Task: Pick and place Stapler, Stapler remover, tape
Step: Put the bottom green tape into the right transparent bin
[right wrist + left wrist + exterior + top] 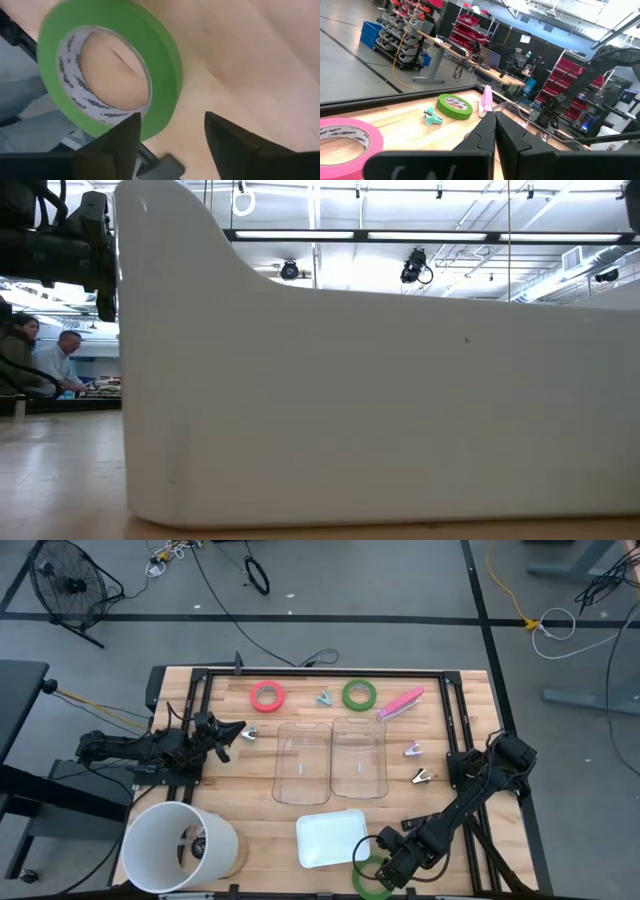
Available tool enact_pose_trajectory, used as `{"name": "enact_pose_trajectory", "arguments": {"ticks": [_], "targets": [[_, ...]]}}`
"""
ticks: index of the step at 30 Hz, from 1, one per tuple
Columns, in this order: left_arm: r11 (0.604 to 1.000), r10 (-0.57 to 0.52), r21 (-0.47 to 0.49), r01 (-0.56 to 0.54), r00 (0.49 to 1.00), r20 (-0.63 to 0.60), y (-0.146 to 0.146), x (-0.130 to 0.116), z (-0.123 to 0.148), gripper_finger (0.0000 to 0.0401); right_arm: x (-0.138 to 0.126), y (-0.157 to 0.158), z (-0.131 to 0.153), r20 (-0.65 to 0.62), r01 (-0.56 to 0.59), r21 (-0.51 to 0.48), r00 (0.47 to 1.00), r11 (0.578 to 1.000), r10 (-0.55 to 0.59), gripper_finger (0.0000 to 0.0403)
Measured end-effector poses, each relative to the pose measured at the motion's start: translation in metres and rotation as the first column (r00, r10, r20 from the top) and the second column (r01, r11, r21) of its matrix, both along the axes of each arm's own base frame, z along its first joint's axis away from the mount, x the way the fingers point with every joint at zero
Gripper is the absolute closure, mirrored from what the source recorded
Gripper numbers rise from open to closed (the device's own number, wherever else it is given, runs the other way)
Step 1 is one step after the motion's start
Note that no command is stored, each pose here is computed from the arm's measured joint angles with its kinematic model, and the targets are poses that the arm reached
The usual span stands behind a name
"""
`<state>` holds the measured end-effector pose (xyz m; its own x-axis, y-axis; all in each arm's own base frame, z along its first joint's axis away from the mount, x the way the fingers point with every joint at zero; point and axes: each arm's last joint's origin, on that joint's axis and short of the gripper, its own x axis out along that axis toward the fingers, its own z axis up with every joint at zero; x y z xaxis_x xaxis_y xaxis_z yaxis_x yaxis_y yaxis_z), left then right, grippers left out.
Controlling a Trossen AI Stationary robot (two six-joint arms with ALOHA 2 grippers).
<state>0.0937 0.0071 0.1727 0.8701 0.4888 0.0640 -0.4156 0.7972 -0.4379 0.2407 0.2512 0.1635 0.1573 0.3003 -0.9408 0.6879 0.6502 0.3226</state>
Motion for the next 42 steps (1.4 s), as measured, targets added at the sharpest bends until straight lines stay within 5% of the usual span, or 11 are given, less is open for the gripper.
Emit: {"name": "enact_pose_trajectory", "arguments": {"ticks": [6,26,30,35,42], "targets": [[1.0,-0.001,0.0,0.001,1.0,0.0,0.0,0.0,0.0,0.0387,0.004,0.003,-0.008,0.077,0.019,0.093,0.997,0.996,-0.026,0.0149],[1.0,-0.001,0.0,0.001,1.0,-0.005,0.0,0.0,0.0,0.0387,0.006,0.004,-0.028,0.007,0.08,0.079,0.997,0.994,-0.08,0.0182],[1.0,-0.001,0.001,0.001,1.0,-0.005,0.0,0.0,0.0,0.0387,0.006,0.005,-0.033,-0.045,0.112,0.079,0.993,0.991,-0.109,0.0221],[1.0,-0.001,0.001,0.001,1.0,-0.006,0.0,0.0,0.0,0.0387,0.006,0.004,-0.032,-0.051,0.111,0.084,0.993,0.99,-0.107,0.0354],[1.0,-0.001,0.002,0.001,1.0,-0.007,0.0,0.0,-0.001,0.0387,0.007,0.003,-0.03,-0.066,0.08,0.118,0.995,0.99,-0.073,0.0352]]}}
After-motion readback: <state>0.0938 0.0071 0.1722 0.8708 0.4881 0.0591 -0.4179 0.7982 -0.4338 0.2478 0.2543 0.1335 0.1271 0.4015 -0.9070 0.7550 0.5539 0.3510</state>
